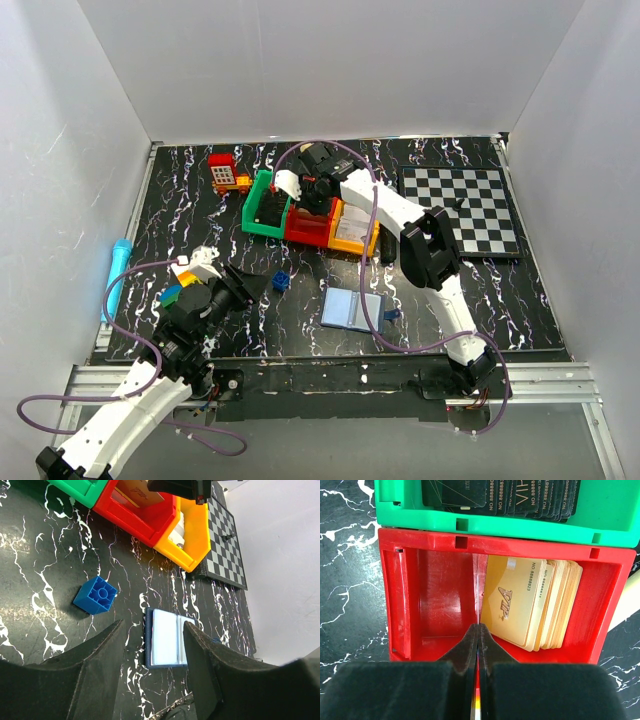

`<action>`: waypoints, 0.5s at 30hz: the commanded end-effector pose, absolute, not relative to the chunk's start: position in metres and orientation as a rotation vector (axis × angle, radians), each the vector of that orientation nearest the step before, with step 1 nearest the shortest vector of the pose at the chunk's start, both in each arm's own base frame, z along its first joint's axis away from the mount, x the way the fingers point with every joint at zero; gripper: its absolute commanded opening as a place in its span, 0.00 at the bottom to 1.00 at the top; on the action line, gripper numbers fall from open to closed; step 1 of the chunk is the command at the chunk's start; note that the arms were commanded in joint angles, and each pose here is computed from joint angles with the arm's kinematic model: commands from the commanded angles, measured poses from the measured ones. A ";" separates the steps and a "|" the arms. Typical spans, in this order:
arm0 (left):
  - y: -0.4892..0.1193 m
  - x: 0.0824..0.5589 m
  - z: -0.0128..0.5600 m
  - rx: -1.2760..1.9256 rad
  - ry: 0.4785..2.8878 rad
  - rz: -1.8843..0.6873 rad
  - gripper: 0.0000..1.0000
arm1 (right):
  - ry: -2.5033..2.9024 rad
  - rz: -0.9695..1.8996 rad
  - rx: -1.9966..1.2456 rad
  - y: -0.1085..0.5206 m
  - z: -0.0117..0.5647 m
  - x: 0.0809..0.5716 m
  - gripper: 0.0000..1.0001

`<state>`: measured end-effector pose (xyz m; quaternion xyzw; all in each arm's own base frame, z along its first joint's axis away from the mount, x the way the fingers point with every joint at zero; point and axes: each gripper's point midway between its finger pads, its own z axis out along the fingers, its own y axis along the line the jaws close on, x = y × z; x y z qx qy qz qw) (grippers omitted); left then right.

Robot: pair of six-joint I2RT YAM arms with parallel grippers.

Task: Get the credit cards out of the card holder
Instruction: Place the credit card in the storage box.

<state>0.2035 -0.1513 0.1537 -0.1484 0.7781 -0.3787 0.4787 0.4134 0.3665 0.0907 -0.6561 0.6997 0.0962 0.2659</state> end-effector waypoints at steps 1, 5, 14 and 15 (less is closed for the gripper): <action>-0.151 0.205 0.148 -0.358 1.907 -0.916 0.49 | 1.878 0.253 -1.738 0.375 0.093 0.423 0.01; -0.151 0.205 0.146 -0.358 1.910 -0.914 0.49 | 1.893 0.238 -1.730 0.374 0.087 0.425 0.01; -0.151 0.205 0.143 -0.359 1.917 -0.910 0.49 | 1.910 0.201 -1.723 0.373 0.078 0.430 0.01; -0.151 0.205 0.143 -0.359 1.917 -0.910 0.49 | 1.909 0.198 -1.727 0.373 0.077 0.430 0.01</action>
